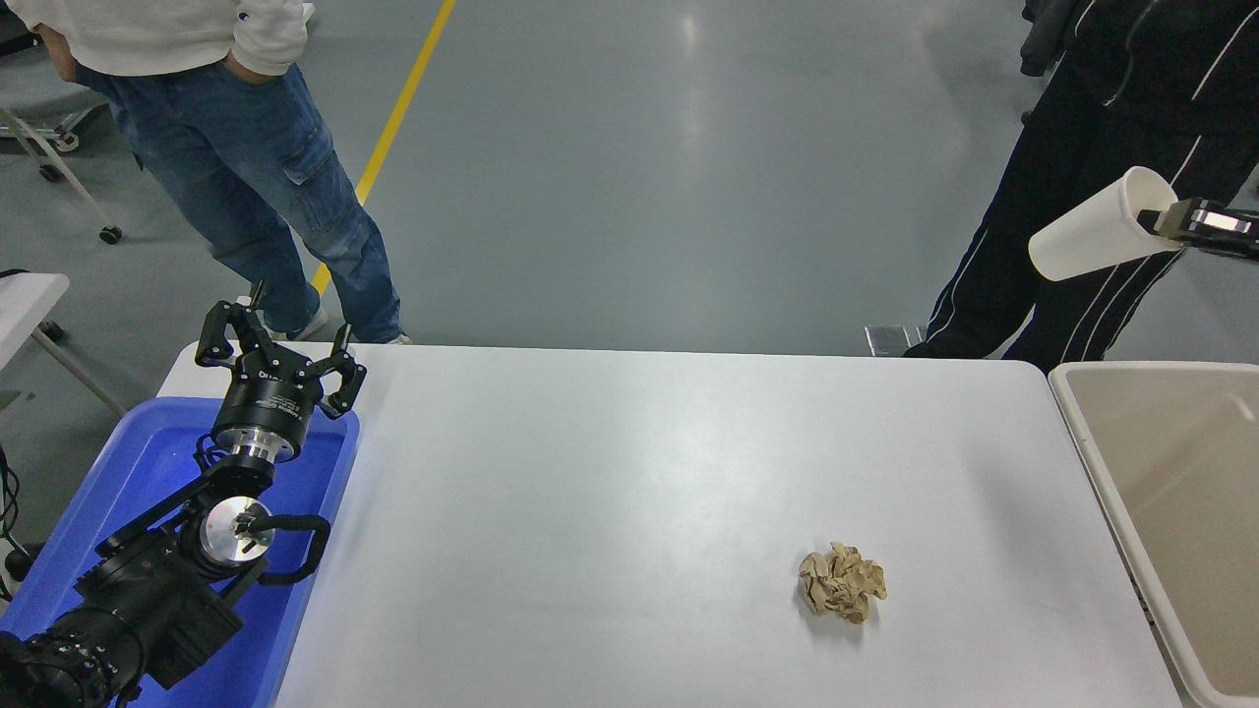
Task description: Dispose of the paper cup in the dustbin
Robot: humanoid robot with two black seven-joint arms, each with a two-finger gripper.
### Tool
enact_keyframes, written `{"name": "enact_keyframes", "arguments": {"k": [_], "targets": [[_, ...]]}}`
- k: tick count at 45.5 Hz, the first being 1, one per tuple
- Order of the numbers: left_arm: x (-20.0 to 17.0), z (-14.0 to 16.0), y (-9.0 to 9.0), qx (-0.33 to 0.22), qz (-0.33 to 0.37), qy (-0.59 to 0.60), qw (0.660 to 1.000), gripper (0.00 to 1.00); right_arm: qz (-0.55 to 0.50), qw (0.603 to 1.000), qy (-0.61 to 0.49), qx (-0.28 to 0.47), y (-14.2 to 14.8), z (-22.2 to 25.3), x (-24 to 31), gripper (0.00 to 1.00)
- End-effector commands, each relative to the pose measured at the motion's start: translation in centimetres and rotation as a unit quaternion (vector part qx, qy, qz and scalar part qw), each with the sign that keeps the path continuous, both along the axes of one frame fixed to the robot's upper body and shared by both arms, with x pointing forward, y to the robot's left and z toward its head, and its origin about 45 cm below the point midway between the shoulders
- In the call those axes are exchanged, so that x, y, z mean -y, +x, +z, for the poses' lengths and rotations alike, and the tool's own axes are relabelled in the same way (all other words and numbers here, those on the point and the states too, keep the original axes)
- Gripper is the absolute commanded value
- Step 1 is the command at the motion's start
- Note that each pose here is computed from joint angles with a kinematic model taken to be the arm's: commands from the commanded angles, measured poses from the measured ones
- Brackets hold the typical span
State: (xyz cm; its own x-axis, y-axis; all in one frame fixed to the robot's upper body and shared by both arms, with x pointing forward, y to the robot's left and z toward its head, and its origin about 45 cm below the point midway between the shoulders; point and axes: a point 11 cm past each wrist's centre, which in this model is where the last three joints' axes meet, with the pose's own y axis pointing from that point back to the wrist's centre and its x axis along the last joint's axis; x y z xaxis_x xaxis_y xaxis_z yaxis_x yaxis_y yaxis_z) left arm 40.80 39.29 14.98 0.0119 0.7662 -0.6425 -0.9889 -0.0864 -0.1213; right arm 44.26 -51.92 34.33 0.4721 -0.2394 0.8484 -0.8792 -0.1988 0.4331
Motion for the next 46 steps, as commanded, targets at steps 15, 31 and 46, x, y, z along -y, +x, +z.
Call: {"name": "enact_keyframes", "arguments": {"k": [15,31,46], "targets": [[0.0,0.0,0.0,0.0,0.0,0.0,1.0,1.0,-0.278,0.958,-0.07,-0.023,-5.1,-3.5,10.6,0.0],[0.0,0.0,0.0,0.0,0.001,-0.001,1.0,1.0,-0.401,0.908,-0.109,-0.047,-9.2,-5.9,14.7,0.0],[0.0,0.0,0.0,0.0,0.001,-0.001,1.0,1.0,-0.411,0.899,-0.13,-0.082,-11.4,-12.1,13.9,0.0]]}}
